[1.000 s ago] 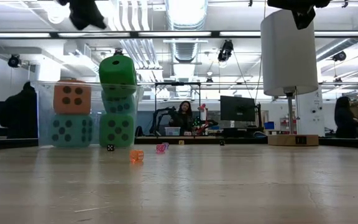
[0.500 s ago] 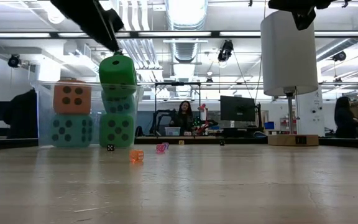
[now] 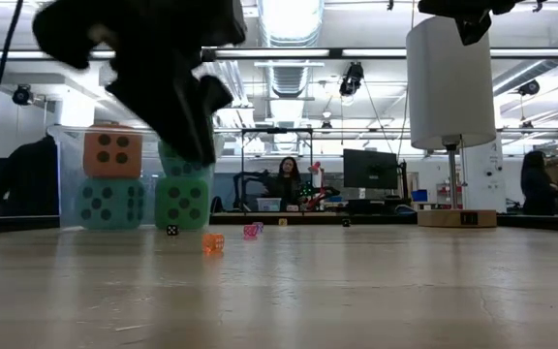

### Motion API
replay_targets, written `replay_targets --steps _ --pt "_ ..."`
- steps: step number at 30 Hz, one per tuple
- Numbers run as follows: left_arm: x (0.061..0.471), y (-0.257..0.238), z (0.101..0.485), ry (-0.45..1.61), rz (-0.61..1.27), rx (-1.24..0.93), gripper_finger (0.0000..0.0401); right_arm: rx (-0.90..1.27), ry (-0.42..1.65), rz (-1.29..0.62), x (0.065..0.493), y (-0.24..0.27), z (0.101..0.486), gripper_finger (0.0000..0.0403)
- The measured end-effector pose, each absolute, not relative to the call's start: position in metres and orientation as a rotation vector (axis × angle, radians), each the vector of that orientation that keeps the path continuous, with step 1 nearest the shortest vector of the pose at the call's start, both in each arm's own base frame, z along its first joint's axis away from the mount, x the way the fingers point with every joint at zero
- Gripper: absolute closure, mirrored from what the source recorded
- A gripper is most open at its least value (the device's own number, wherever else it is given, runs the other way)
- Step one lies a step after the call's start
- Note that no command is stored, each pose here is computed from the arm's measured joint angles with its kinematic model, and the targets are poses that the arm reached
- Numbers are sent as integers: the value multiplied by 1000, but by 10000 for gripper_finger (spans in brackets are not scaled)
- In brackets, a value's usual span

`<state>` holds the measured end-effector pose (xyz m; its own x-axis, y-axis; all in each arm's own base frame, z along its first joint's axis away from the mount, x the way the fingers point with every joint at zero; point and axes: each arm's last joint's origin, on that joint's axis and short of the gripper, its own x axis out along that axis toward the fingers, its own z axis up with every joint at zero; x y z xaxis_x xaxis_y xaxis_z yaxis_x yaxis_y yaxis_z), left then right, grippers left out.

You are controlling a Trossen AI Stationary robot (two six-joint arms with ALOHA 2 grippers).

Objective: Pick & Place Dice
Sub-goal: Put the small orange dice into the transparent bin

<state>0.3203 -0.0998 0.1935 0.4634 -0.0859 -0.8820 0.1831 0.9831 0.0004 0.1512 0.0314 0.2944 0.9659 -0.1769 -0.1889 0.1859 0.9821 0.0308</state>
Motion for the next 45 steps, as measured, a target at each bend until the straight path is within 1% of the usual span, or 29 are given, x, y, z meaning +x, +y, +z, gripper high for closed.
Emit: replay_targets --steps 5,10,26,34,41,45 --pt "328 -101 166 1143 -174 141 275 48 187 -184 151 31 294 394" --pt "335 -100 150 1162 -179 163 274 48 186 -184 151 31 294 394" --pt "341 -94 146 1138 -186 184 276 48 186 -185 151 31 294 394" --pt "334 -90 136 1160 -181 185 278 48 187 -186 151 31 294 394" --pt "334 -90 130 1104 -183 176 279 40 188 -186 151 31 294 394" --pt "334 -90 129 1106 -182 176 281 40 187 -186 151 31 294 394"
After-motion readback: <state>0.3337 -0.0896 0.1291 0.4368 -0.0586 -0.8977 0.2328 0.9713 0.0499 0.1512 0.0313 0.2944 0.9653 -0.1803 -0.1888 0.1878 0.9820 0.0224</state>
